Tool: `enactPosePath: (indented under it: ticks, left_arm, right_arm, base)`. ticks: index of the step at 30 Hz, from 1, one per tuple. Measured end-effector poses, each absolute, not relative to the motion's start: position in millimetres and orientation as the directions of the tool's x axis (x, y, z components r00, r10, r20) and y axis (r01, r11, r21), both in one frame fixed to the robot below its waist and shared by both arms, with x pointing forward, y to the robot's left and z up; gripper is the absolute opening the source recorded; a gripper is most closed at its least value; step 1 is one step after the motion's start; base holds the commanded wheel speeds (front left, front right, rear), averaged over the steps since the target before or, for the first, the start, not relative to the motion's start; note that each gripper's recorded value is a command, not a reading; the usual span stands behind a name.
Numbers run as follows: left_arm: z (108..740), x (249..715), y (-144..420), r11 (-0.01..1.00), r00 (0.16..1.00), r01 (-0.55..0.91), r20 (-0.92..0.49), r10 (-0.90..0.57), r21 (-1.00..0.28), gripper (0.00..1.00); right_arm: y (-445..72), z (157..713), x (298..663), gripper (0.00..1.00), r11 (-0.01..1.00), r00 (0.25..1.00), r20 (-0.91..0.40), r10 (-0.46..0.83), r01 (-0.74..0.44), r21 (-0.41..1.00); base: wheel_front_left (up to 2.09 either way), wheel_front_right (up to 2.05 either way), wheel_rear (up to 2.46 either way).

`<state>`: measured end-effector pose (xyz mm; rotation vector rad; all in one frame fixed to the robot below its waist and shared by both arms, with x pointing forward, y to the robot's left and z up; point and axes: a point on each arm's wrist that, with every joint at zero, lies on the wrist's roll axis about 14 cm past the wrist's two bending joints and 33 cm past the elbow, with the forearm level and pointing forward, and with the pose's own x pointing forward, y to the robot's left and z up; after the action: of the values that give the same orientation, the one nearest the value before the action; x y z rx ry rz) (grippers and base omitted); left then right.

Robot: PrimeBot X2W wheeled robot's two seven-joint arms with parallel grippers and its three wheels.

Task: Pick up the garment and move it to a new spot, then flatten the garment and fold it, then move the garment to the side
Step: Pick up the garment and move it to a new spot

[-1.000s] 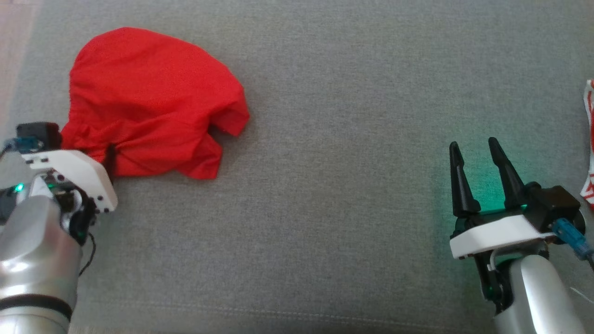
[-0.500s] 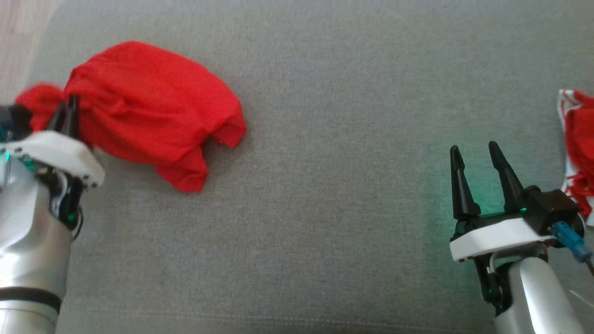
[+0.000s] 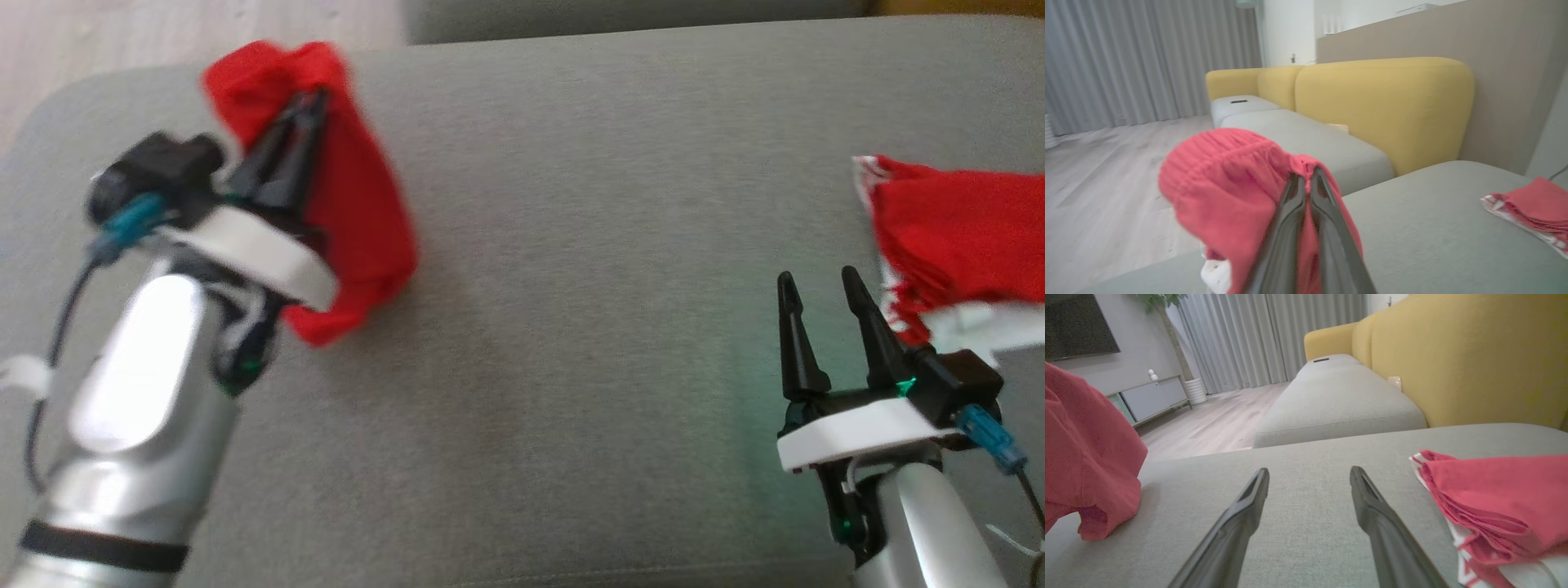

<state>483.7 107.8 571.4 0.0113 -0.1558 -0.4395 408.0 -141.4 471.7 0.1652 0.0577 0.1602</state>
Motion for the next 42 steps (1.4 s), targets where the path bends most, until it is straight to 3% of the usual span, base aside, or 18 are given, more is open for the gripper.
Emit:
enactPosePath:
  ticks: [9,17,23,30,38,40,41,42]
  left_arm:
    - [633,466,-42,0.701,0.669,0.712,0.257,-0.697,0.046,0.0]
    - [701,450,-117,0.602,0.552,0.798,0.428,-0.715,-0.023,0.0]
    - [662,475,-107,0.671,0.652,0.736,0.358,-0.668,-0.09,0.0]
    - [522,511,-18,0.861,0.868,0.496,0.03,-0.496,-0.117,0.0]
    - [458,520,65,0.956,0.944,0.287,-0.151,-0.292,-0.051,0.0]
    - [458,522,76,0.964,0.952,0.26,-0.15,-0.266,-0.059,0.29]
    - [458,522,81,0.967,0.956,0.247,-0.148,-0.253,-0.055,0.83]
    - [458,521,86,0.97,0.958,0.239,-0.149,-0.244,-0.053,1.0]
  right_arm:
    - [-175,496,398,1.0,0.983,0.997,0.027,0.067,-0.071,0.172]
    - [-206,499,380,1.0,0.984,0.999,0.035,-0.023,0.016,0.177]
    - [-208,493,382,1.0,0.984,0.999,0.02,-0.03,0.026,0.176]
    - [-200,482,392,1.0,0.985,1.0,-0.006,-0.004,0.005,0.171]
    - [-184,471,406,1.0,0.986,0.999,-0.03,0.045,-0.04,0.163]
    - [-179,471,410,1.0,0.986,0.998,-0.03,0.058,-0.052,0.161]
    - [-178,470,411,1.0,0.985,0.998,-0.03,0.063,-0.058,0.16]
    - [-176,471,413,1.0,0.985,0.997,-0.028,0.067,-0.062,0.16]
  base:
    - [0.0,0.0,0.0]
    - [0.0,0.0,0.0]
    - [0.0,0.0,0.0]
    - [0.0,0.0,0.0]
    - [0.0,0.0,0.0]
    - [0.0,0.0,0.0]
    - [0.0,0.0,0.0]
    - [0.0,0.0,0.0]
